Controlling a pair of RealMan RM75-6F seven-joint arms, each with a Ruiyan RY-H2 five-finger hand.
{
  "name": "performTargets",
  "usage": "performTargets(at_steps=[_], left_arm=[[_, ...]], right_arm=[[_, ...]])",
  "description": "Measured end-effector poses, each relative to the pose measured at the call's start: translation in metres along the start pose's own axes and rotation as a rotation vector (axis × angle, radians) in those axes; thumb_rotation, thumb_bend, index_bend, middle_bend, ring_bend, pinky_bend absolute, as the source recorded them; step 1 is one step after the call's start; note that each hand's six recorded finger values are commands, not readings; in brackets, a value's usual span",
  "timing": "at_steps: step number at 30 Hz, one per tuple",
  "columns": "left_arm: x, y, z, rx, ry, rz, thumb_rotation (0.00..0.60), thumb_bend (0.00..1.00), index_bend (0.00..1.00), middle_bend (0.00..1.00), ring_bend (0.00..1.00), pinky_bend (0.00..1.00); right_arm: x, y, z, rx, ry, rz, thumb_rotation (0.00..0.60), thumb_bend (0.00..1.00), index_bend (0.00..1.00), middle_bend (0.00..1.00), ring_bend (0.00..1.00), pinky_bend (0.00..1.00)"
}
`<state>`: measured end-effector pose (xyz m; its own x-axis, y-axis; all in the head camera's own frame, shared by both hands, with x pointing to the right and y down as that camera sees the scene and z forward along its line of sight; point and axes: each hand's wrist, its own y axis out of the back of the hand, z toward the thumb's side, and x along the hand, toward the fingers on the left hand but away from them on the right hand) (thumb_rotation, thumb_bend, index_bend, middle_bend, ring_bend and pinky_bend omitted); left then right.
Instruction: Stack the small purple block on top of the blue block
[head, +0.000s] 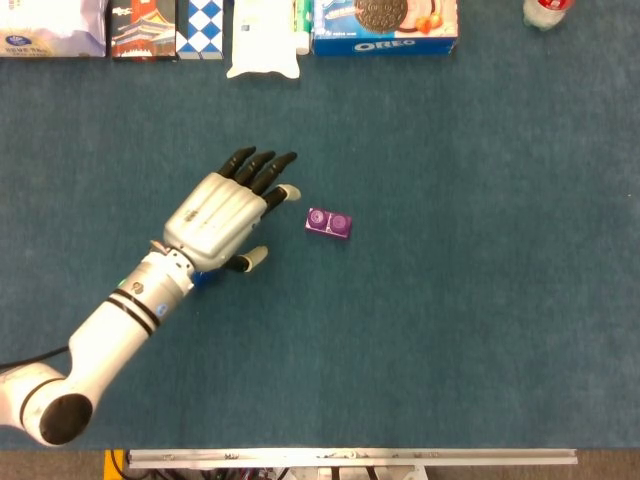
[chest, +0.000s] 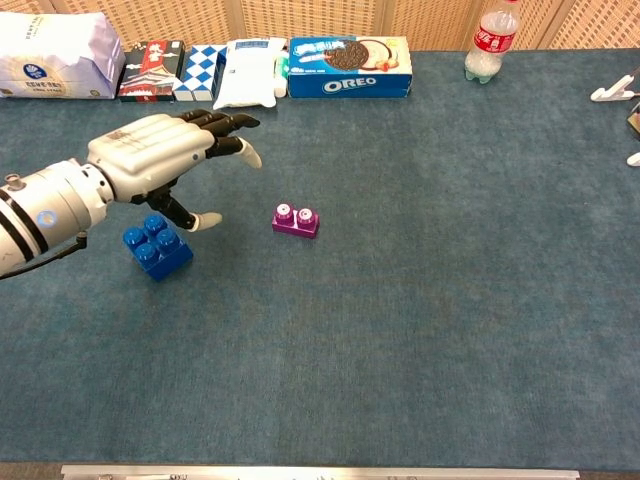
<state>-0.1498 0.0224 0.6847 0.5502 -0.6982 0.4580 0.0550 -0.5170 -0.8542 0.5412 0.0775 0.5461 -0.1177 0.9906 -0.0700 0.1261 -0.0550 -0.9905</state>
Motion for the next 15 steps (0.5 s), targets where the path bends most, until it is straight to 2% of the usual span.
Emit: performTargets(at_steps=[15], left_arm=[[0.027, -0.017, 0.009, 0.046, 0.024, -0.082, 0.6, 0.27, 0.25, 0.0, 0.0, 0.03]], right_arm=[[0.001, 0.007, -0.011, -0.018, -0.04, -0.016, 0.6, 0.55, 0.37, 0.32, 0.21, 0.16]])
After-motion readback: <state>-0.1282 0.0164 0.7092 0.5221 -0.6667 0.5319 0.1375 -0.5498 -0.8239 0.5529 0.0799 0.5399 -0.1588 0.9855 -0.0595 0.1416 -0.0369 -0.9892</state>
